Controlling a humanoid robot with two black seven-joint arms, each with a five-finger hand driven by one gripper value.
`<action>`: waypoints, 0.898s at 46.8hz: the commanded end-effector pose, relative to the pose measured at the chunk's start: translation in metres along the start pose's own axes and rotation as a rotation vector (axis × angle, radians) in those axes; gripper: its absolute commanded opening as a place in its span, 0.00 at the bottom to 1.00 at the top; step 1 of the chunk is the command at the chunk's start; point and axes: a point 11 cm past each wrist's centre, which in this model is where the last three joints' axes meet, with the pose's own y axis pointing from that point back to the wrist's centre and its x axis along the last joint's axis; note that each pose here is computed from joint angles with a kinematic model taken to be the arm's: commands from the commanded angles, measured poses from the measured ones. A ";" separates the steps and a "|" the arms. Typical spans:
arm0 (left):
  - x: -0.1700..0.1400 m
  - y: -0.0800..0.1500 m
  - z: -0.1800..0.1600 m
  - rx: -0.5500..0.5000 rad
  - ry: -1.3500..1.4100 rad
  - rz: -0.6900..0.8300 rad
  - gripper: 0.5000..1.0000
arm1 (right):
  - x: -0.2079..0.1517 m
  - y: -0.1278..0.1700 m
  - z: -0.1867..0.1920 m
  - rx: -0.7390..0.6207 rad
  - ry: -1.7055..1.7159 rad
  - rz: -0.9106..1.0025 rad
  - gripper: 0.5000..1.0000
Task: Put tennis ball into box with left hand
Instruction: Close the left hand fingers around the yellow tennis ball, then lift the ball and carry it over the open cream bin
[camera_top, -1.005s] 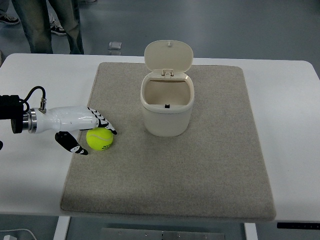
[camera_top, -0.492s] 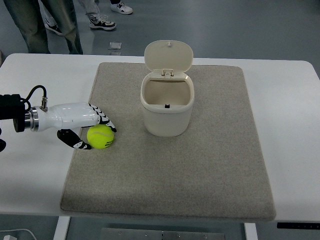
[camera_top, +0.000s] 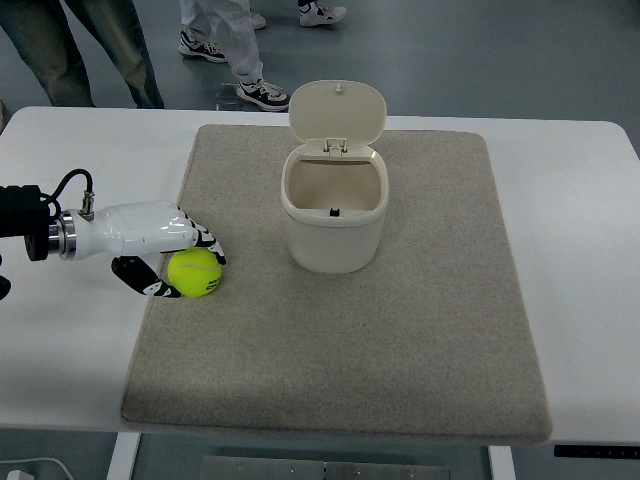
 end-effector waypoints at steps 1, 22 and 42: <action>0.012 0.002 0.001 -0.003 -0.018 0.029 0.00 | 0.000 0.000 0.000 0.000 0.000 0.000 0.88; 0.097 0.012 0.023 -0.058 -0.212 0.243 0.00 | 0.000 0.000 0.000 0.000 0.000 -0.001 0.88; 0.134 -0.005 0.059 -0.135 -0.483 0.276 0.00 | 0.000 0.000 0.000 0.000 0.000 0.000 0.88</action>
